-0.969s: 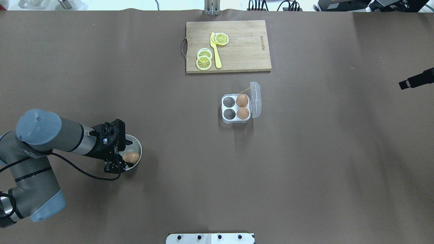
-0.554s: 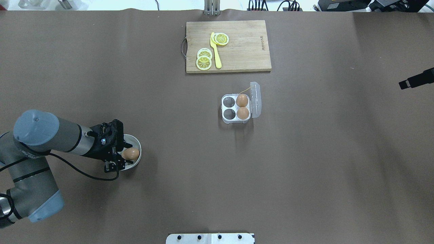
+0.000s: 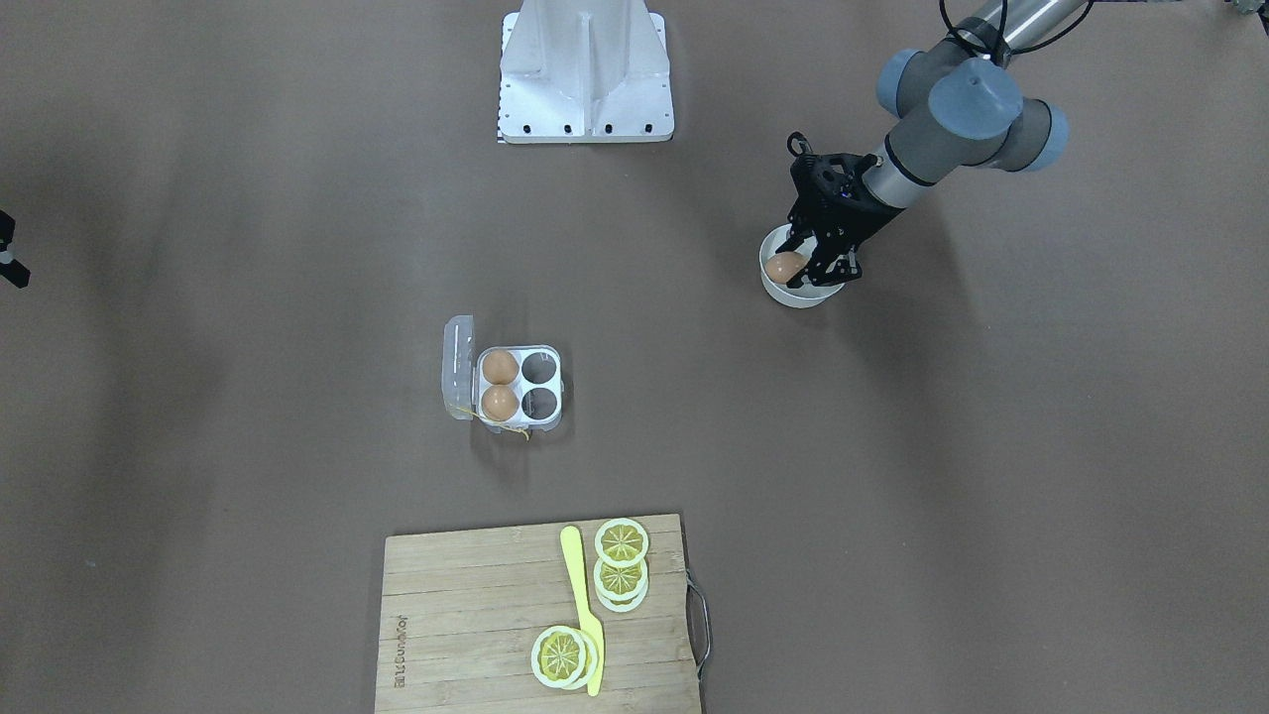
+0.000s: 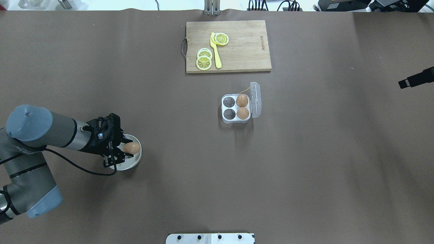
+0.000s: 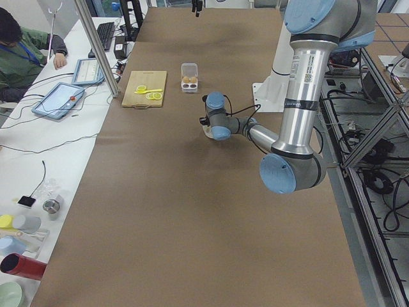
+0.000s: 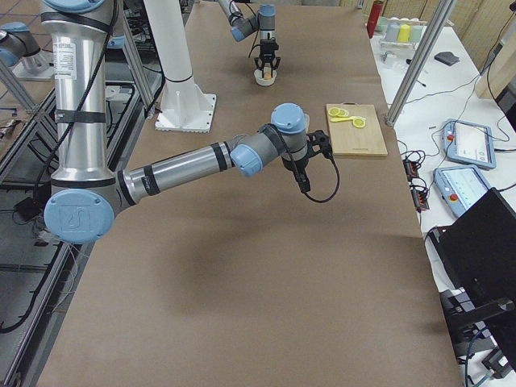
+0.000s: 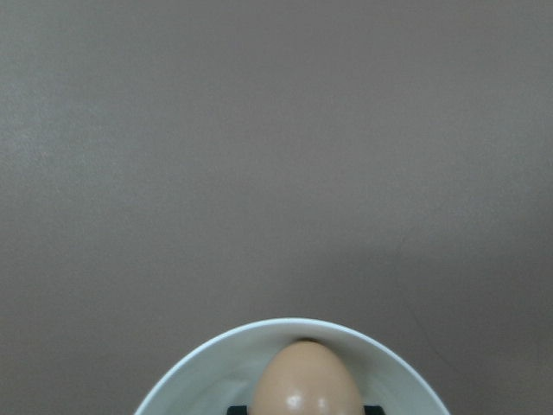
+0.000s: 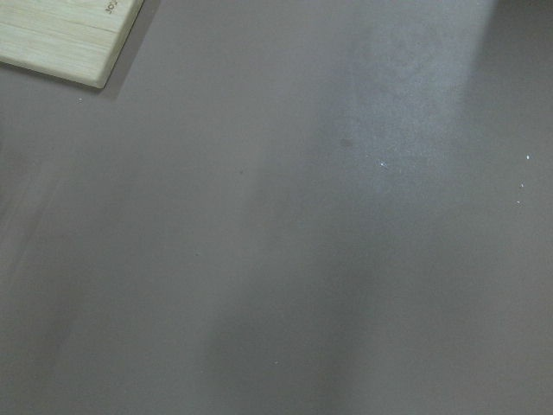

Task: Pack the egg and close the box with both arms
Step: 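Close the left gripper around the brown egg in the bowl, then lift the egg with the left gripper and carry it to the egg box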

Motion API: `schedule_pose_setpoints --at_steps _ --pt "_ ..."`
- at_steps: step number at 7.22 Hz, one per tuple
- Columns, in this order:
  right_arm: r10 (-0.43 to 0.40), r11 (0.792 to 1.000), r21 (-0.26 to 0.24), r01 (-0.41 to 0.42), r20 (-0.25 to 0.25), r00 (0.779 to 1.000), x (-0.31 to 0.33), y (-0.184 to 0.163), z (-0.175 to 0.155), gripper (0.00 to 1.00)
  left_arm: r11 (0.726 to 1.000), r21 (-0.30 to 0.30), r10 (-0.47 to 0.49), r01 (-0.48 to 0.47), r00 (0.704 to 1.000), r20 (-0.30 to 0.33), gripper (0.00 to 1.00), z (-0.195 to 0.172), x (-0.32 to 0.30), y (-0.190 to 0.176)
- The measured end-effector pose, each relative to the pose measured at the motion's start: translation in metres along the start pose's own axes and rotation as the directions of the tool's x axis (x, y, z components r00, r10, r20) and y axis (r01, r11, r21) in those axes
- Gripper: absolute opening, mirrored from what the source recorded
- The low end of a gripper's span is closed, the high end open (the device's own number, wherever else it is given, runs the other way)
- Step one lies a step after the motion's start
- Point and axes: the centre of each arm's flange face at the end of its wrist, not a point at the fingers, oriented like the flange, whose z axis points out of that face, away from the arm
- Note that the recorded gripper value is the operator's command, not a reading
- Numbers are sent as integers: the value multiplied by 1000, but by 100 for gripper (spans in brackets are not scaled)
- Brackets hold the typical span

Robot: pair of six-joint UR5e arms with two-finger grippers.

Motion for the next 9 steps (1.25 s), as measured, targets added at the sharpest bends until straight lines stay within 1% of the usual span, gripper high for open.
schedule_pose_setpoints --at_steps 1,2,3,4,5,7,8,9 --pt "1 1000 -1 -1 0 1000 0 0 0 100 1000 30 1 -2 999 35 21 -15 -16 -4" --pt "1 1000 -1 -1 0 1000 1 0 1 100 998 59 2 -6 998 68 19 -31 -29 -11" --pt "1 1000 -1 -1 0 1000 1 0 1 100 996 86 -2 -5 996 89 18 -42 -36 -21" --pt "1 1000 -1 -1 0 1000 1 0 1 100 993 114 -24 13 995 97 17 -47 -40 -37" --pt "1 1000 -1 -1 0 1000 0 0 0 100 988 146 -64 50 994 93 14 -46 -42 -57" --pt "1 1000 -1 -1 0 1000 0 0 0 100 971 200 -147 130 987 72 7 -34 -52 -106" --pt "1 1000 -1 -1 -1 1000 1 0 1 100 965 213 -173 155 983 66 1 -28 -58 -130" --pt "2 1000 -2 -2 -2 1000 1 0 1 100 962 207 -195 179 979 63 0 -23 -62 -151"
